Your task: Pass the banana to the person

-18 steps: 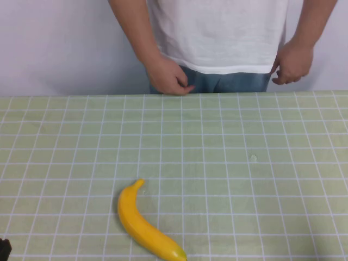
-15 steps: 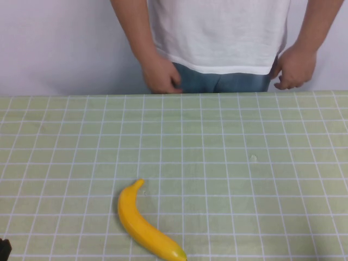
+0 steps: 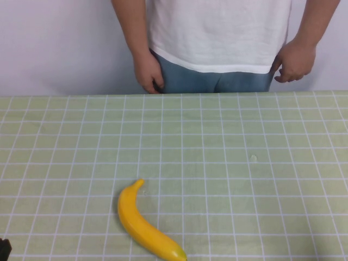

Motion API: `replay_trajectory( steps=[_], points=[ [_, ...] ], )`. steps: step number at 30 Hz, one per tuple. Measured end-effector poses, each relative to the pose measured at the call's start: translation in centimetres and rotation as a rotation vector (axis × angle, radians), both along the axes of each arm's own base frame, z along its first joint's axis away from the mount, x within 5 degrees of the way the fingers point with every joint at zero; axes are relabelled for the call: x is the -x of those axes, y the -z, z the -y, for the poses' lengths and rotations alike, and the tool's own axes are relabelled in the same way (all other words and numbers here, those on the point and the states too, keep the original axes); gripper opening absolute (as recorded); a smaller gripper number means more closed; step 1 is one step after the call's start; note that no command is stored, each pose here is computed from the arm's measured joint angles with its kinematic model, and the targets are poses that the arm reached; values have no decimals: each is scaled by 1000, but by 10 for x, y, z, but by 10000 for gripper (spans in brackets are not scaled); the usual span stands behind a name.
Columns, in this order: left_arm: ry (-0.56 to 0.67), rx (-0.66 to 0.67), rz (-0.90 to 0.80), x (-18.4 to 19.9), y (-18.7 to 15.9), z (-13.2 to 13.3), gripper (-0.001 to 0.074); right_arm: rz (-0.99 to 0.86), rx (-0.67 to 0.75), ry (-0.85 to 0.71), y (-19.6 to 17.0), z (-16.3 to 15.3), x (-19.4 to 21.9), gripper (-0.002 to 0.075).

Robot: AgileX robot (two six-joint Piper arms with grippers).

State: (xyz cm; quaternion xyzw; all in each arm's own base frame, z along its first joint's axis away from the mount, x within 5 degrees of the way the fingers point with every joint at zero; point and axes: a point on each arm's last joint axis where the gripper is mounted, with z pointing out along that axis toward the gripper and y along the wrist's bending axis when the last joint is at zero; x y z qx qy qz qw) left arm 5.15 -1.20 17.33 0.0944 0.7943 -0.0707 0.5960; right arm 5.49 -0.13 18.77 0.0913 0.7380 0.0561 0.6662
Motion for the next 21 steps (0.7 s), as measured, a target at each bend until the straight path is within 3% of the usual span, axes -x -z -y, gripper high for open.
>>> replay_trajectory(
  steps=[10,21],
  points=[
    [0,15,40,-1,-3,0,-3,0,0,0,0,0,0,-7],
    [0,177,305,-3,-30,2,-3,0,0,0,0,0,0,-7]
  ],
)
